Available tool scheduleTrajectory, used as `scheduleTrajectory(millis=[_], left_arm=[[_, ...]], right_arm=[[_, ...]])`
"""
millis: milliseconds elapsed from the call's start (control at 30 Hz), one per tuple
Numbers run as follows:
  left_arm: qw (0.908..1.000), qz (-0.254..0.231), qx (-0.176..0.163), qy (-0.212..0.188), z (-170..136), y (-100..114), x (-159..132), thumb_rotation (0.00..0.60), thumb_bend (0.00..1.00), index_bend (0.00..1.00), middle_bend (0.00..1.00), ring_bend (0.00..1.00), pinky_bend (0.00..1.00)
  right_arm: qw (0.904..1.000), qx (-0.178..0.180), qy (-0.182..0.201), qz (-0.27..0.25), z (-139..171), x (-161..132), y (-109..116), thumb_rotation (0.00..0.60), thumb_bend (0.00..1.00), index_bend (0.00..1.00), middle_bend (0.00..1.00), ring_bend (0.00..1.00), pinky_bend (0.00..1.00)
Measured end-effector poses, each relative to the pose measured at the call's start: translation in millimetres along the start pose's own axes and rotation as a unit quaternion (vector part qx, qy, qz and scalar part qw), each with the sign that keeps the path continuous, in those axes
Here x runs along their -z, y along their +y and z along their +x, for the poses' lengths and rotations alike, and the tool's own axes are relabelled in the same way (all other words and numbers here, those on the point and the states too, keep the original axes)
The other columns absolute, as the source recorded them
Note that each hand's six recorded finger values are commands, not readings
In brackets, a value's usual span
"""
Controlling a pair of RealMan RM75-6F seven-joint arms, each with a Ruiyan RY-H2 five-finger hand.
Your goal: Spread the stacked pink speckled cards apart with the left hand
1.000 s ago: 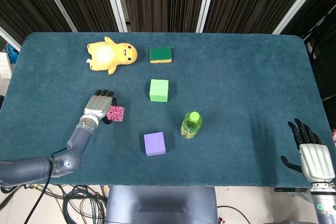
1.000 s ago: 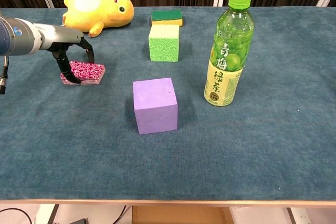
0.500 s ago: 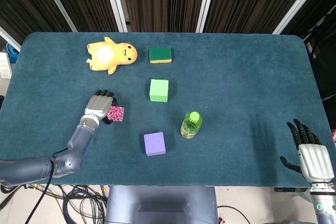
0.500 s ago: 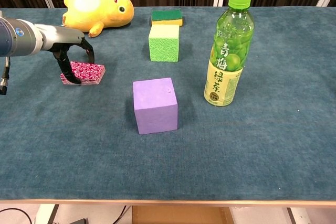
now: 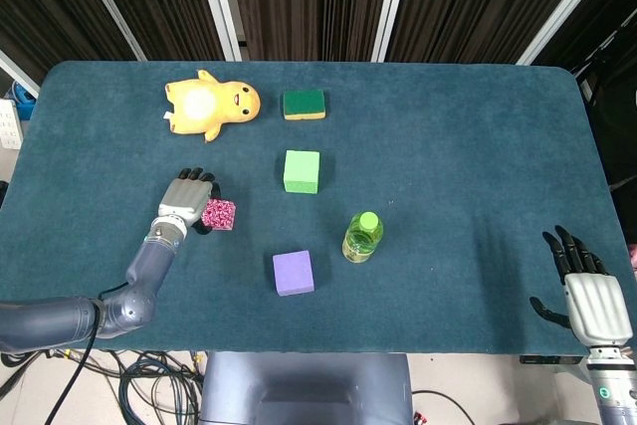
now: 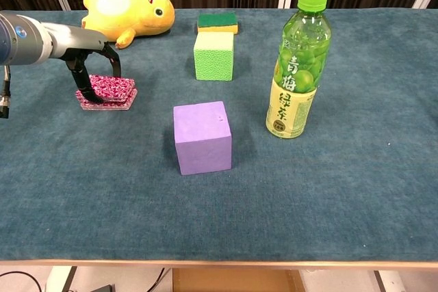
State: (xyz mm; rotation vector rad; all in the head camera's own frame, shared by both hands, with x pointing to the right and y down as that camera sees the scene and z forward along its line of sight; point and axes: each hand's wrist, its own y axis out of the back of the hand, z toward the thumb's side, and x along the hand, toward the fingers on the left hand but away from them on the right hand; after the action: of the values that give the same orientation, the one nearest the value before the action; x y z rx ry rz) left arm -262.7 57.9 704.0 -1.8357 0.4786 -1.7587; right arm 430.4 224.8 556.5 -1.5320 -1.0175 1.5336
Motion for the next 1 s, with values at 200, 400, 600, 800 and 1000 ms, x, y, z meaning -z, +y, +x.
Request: scheduleTrajectory(millis=[200,400,600,800,1000], left_arm=[[1.0000,0.005,0.002,0.004,-1,1,2,0.600,0.25,0.49,0.20,0.01,0.00],[0.9999,0.001,-0.014,0.003,2,12,-1,0.600,0.26,0.50,0.20,0.01,0.00],[0.9999,-0.003,-0.016,0.003,5,25,-5,0.600,0.26,0.50,0.21,0.01,0.00],[0.9995,0.001,-0.029,0.008,19,44,-10,0.600,0.26,0.50,0.21,0.01,0.00],[0.9992,0.007,-0.039,0.008,39,55,-18,0.600,0.26,0.51,0.21,0.01,0.00]], right_arm=[[1.0000,-0.001,-0.001,-0.001,2,1,-1,0.600,0.19,0.00,0.00,0.06,0.21],[1.0000,-0.004,-0.002,0.000,0,1,-1,0.600,0.18,0.00,0.00,0.06,0.21],[1.0000,-0.005,-0.003,0.000,0,1,-2,0.600,0.18,0.00,0.00,0.06,0.21],[0.9999,-0.009,-0.005,0.002,1,1,-4,0.600,0.18,0.00,0.00,0.06,0.21],[0.9999,-0.013,-0.005,0.003,-1,1,-5,0.600,0.18,0.00,0.00,0.06,0.21]])
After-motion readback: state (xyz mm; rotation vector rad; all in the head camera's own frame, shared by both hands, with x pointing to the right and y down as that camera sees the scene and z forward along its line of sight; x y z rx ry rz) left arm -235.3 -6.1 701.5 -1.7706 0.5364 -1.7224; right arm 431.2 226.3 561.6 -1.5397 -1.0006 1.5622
